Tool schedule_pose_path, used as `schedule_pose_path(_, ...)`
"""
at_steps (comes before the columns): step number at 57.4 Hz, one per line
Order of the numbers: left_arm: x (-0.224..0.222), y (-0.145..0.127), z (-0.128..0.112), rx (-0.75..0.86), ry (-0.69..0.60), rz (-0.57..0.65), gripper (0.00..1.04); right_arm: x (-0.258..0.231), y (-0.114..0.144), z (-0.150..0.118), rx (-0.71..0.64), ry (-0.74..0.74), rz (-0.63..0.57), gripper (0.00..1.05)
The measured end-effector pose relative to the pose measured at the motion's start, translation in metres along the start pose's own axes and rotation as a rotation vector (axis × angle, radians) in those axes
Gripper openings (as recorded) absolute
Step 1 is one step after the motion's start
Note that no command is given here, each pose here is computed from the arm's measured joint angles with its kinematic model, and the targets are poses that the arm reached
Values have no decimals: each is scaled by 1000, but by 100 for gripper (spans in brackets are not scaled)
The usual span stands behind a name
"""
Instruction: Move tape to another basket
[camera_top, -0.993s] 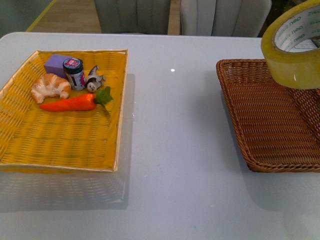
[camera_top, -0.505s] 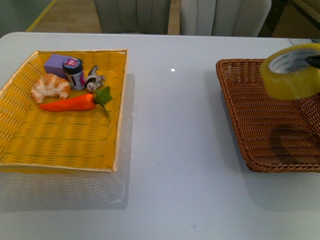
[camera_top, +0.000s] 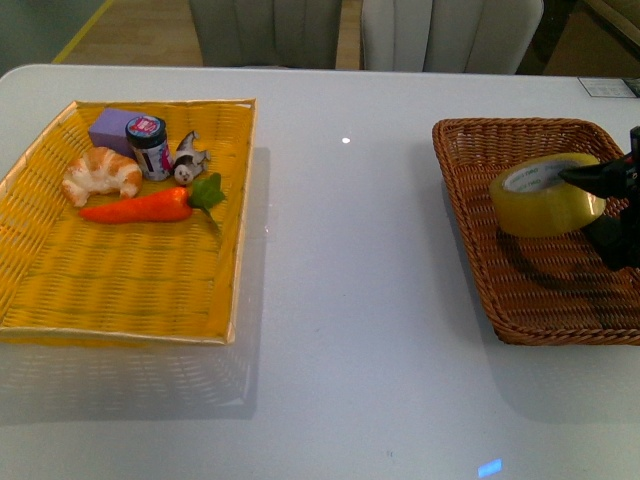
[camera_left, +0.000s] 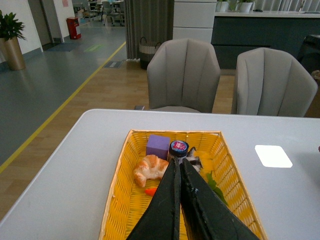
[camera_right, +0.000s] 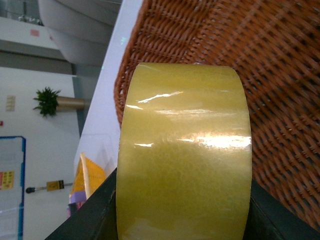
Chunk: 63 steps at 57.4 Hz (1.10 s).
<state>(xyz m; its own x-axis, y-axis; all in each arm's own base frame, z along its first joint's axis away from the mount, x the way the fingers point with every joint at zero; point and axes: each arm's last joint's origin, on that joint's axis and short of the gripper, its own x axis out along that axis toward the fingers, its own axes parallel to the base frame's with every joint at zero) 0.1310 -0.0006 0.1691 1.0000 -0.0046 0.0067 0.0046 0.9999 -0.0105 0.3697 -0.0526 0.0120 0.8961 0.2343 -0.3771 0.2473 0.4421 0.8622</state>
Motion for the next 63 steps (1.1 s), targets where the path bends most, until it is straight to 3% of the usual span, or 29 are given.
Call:
schedule_pose_path(20,-11,0,2,0,-6,0,2,6,-10,0,38,7,-83,48)
schedule_pose_path(32,-16,0,2,0,-7,0,2,-13,-27,-7,59,3,-156,83)
schedule_pose_path(38,-18,0,2,0,-10,0,2,-27,-17,-2,38,-12,-120,97)
schedule_pose_path(63,-33,0,-1,1,5,0,2,-128,56,19,-122,-113,83,96)
